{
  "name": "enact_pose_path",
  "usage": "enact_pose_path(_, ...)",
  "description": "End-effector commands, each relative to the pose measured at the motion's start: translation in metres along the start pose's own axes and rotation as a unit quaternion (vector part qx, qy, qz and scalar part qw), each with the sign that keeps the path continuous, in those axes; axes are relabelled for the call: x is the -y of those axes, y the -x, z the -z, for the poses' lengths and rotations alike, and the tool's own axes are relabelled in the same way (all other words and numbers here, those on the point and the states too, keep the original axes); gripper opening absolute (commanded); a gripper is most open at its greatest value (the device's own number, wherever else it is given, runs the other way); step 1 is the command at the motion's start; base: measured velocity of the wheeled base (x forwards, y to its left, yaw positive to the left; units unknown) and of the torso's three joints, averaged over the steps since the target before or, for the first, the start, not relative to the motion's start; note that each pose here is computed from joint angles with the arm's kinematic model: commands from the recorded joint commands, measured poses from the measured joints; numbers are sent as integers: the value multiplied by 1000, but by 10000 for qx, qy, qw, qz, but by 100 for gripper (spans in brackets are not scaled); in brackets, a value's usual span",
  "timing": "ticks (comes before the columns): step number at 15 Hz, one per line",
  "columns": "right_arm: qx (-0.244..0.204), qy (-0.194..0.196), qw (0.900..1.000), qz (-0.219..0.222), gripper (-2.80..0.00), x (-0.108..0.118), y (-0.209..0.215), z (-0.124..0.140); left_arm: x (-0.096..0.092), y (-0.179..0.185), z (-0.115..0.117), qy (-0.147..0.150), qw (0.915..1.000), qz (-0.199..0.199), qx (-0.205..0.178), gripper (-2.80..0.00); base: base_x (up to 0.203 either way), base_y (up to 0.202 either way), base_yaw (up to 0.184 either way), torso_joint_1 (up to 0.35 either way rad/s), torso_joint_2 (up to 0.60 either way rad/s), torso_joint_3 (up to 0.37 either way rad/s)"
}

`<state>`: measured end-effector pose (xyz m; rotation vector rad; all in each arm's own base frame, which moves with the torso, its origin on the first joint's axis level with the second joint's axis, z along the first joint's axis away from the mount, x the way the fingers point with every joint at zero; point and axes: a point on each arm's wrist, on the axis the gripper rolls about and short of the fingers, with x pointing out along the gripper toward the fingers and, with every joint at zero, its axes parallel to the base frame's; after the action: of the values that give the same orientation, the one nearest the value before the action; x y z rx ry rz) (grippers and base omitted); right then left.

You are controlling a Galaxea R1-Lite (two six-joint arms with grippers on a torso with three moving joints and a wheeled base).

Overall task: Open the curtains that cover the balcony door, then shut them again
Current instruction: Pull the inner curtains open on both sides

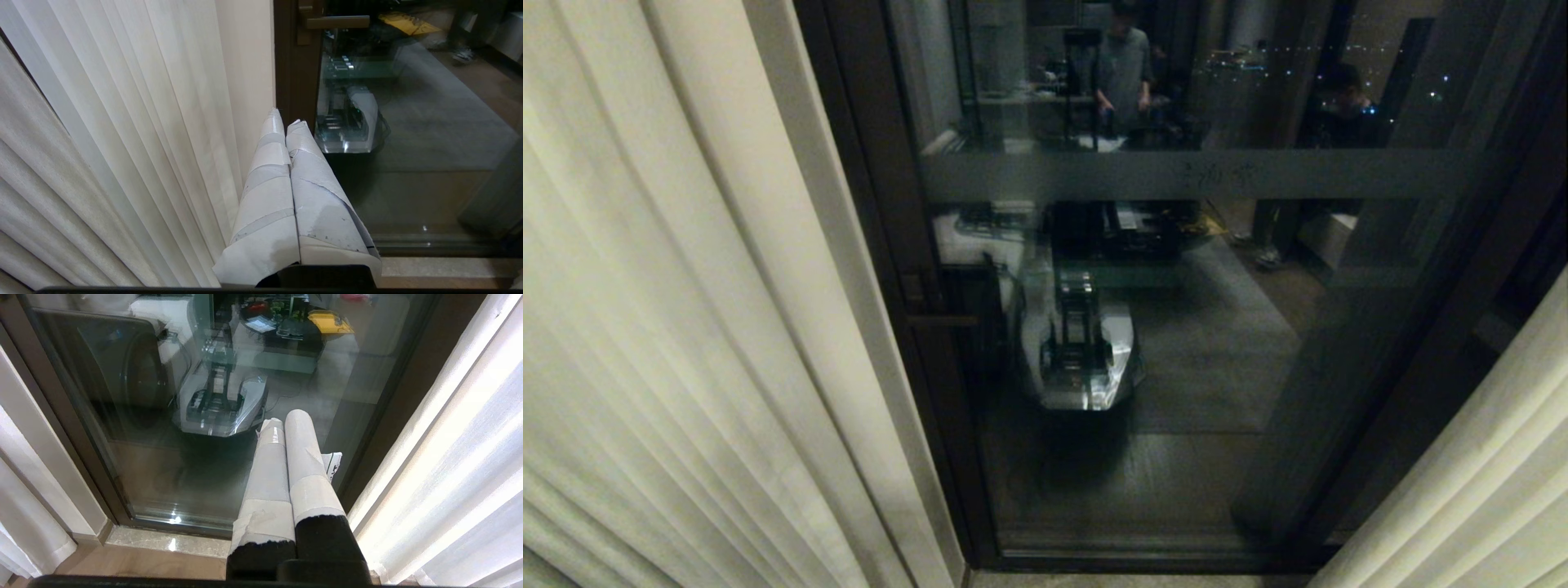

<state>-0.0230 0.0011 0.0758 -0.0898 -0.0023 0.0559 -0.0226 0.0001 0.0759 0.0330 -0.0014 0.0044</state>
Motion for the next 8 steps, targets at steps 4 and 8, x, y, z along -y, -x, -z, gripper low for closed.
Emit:
enact_pose_path(4, -6, 3, 10000, -5, -280, 0, 0, 0, 0, 0, 0, 4, 10000, -2, 16, -280, 0, 0, 0, 0, 0, 0)
enact_pose_path(8, 0, 4, 10000, -4, -280, 0, 0, 0, 0, 0, 0, 12, 10000, -2, 16, -280, 0, 0, 0, 0, 0, 0)
